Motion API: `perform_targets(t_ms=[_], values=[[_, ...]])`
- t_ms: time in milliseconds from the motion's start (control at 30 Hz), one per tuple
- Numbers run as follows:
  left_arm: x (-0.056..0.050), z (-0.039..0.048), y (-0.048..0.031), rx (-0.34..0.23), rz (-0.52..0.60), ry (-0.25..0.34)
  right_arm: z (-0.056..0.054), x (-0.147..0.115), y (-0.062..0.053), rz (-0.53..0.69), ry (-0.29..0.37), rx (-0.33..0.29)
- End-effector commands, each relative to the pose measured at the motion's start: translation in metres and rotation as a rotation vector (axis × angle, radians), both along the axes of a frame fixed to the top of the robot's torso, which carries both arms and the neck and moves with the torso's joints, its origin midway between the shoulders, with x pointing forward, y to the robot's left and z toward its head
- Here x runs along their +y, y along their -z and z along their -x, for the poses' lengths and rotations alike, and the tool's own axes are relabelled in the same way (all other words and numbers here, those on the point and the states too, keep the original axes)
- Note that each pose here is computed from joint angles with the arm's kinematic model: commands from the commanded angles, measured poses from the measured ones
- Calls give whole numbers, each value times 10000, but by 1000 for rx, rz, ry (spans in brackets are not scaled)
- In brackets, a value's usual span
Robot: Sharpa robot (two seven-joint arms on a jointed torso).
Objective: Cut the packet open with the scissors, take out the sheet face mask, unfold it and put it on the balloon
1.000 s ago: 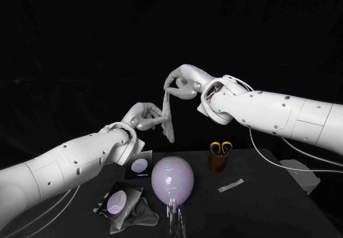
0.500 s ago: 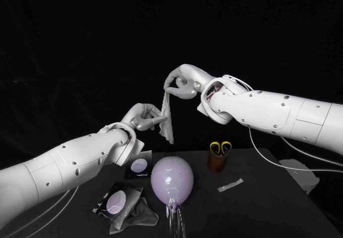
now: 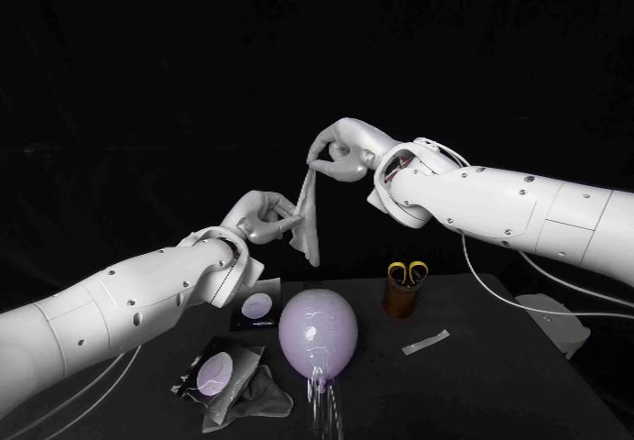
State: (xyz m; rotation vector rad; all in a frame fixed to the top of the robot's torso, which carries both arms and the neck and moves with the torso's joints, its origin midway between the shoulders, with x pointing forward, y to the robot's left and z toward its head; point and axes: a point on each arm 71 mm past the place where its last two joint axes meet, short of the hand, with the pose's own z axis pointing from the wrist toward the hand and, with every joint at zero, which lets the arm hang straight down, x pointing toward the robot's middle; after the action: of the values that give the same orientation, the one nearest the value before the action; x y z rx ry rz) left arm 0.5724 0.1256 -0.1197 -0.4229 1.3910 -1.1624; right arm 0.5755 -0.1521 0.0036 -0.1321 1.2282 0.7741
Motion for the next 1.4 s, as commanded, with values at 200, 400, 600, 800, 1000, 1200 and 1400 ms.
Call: perform_targets(t_ms=[200, 400, 600, 800, 1000, 1200, 1400], values=[[21, 6, -20, -1, 38, 5, -17, -24, 89, 7, -1, 29], [118, -19, -16, 14, 47, -19, -14, -108, 149, -20, 13, 43], [239, -59, -67, 33, 46, -30, -10, -237, 263, -110, 38, 79], [335, -124, -201, 76, -21, 9, -4, -435, 432, -262, 87, 113], [380, -161, -297, 110, -98, 42, -10, -551, 536, -375, 109, 159], [366, -177, -364, 122, -150, 66, -19, -556, 592, -416, 112, 183], [326, -181, -423, 131, -192, 92, -67, -562, 613, -419, 121, 181]])
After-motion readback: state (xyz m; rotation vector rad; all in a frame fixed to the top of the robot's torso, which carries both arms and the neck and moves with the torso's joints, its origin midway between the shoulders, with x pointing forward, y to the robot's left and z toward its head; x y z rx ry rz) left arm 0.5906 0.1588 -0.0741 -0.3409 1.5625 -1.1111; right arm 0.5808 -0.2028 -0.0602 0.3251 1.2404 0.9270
